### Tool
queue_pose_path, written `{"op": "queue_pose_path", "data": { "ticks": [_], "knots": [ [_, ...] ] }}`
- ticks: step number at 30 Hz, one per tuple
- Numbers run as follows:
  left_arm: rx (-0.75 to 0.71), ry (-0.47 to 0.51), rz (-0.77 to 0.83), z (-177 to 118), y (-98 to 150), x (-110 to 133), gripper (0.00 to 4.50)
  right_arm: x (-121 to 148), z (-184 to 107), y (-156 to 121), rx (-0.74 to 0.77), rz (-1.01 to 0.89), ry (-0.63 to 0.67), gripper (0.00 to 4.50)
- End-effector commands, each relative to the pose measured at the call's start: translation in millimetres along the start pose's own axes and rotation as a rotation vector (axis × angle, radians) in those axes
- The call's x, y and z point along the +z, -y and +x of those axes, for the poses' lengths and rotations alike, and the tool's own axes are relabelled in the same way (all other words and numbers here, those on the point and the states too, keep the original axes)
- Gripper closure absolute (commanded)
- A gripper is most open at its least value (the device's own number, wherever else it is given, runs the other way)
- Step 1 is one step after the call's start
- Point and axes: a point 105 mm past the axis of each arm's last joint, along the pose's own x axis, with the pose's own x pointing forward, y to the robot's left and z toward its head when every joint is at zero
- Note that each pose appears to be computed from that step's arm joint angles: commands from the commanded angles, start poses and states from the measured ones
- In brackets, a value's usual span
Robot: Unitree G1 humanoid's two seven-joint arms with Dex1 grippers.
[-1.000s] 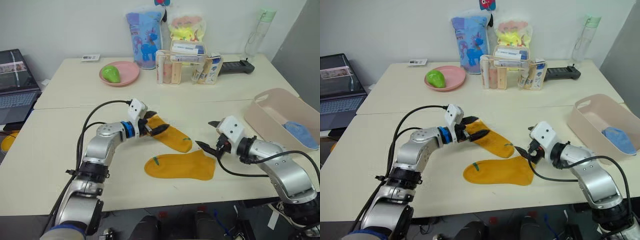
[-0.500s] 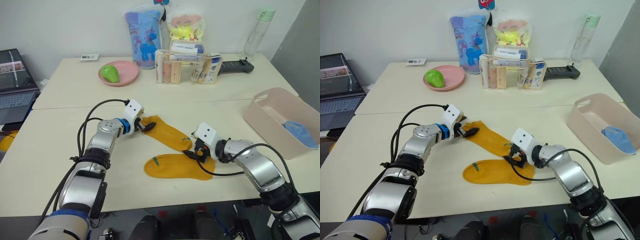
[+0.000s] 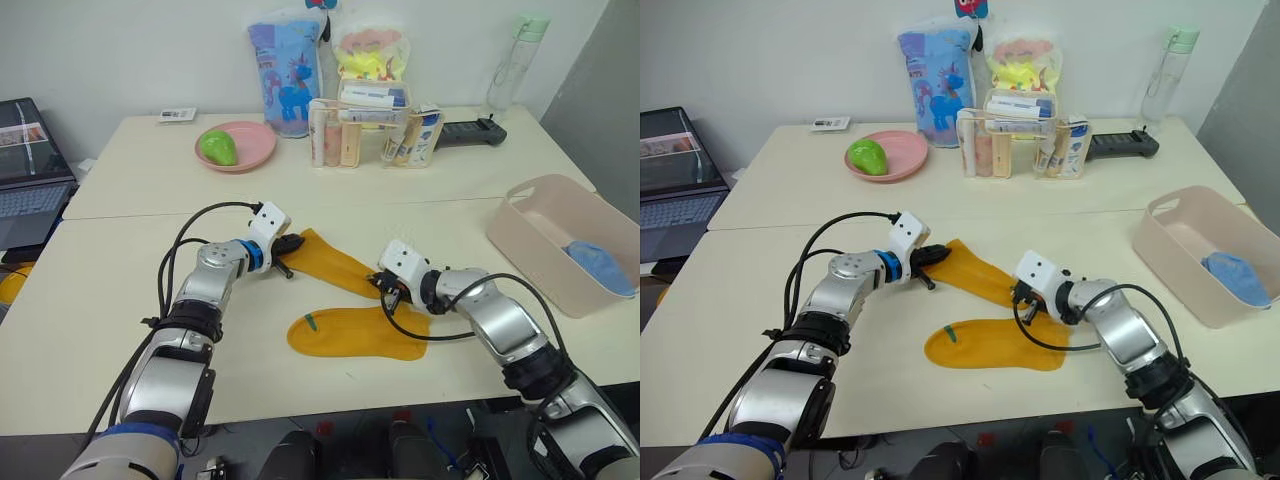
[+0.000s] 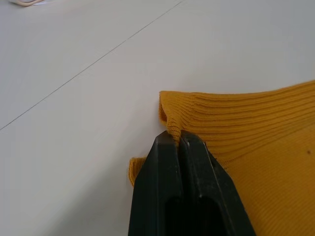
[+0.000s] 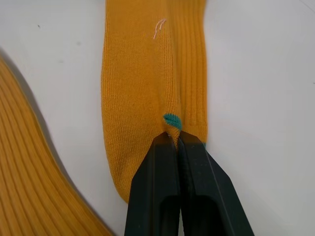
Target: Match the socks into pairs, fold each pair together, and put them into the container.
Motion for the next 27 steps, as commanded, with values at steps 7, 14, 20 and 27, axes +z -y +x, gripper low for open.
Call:
{"op": "queue_pose_path", "data": {
  "ticks": [7,14,20,27],
  "knots": [
    [-0.064,0.034,-0.295,-38.2,14.8,9.1,4.47,15.2,-12.4,37.4,-0.129,-0.154,0.043,4.50],
    [-0.201,0.010,-0.446,-62.4,61.9,29.6,4.47,40.8,3.0,72.3,-0.235,-0.224,0.113,4.50],
    [-0.187,-0.004,-0.597,-64.3,91.7,14.8,4.47,51.6,18.6,76.7,-0.218,-0.253,0.146,4.50],
    [-0.226,0.084,-0.783,-56.4,119.2,32.6,4.47,62.7,33.9,66.1,-0.165,-0.262,0.196,4.50]
  ]
}}
